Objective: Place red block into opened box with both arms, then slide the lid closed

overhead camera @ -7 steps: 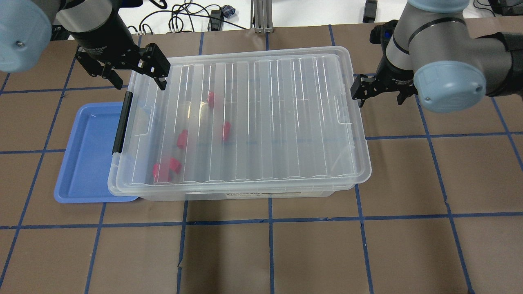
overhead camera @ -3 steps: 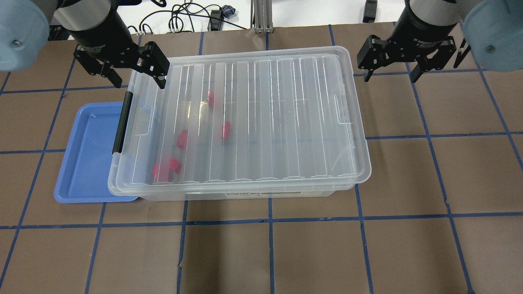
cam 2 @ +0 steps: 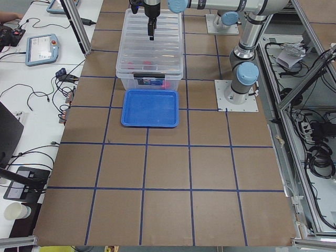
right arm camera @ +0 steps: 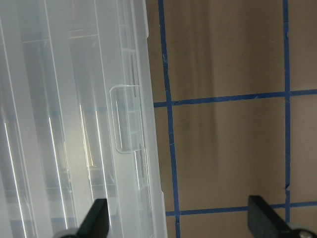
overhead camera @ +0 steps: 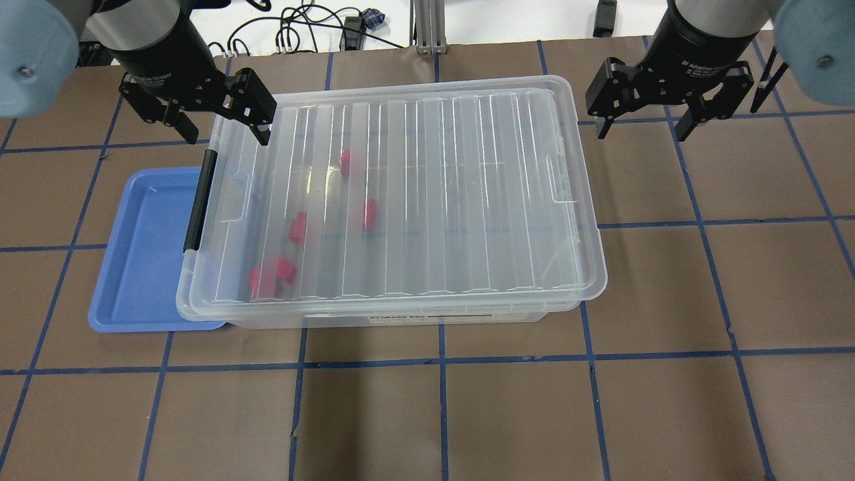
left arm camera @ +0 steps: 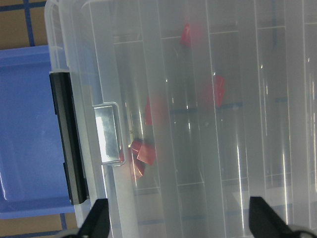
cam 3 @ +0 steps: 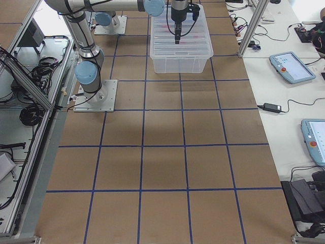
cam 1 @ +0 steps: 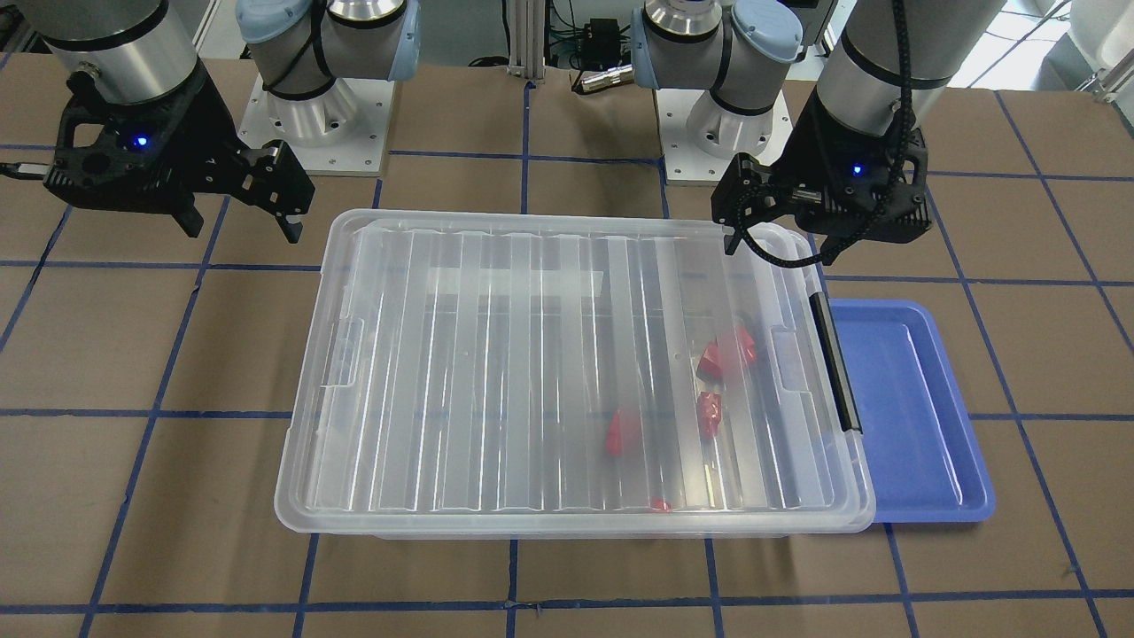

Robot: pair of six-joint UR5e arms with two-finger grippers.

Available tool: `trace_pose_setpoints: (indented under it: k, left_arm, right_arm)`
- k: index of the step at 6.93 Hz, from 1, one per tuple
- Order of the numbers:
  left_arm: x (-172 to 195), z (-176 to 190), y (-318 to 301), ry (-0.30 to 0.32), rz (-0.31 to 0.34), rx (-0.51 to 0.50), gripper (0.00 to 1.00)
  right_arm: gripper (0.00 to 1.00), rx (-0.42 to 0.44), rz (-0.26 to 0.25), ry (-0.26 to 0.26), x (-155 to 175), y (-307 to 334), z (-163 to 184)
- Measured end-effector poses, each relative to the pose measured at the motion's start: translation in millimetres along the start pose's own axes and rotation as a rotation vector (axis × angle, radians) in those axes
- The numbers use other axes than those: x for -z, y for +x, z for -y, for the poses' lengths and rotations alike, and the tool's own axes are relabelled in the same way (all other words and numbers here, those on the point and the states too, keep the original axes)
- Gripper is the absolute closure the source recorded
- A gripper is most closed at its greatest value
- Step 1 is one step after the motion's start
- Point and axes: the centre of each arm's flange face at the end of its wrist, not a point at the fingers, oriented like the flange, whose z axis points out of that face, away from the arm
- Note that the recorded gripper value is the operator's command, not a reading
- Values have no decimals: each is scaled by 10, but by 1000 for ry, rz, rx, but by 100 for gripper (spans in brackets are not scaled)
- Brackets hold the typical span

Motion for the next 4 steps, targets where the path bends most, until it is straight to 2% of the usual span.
trace_pose_setpoints:
  k: [4]
  left_arm:
    - [-9, 13, 15, -4, 4, -3, 0]
  right_arm:
    - [0, 0, -2, -8, -9, 6, -1]
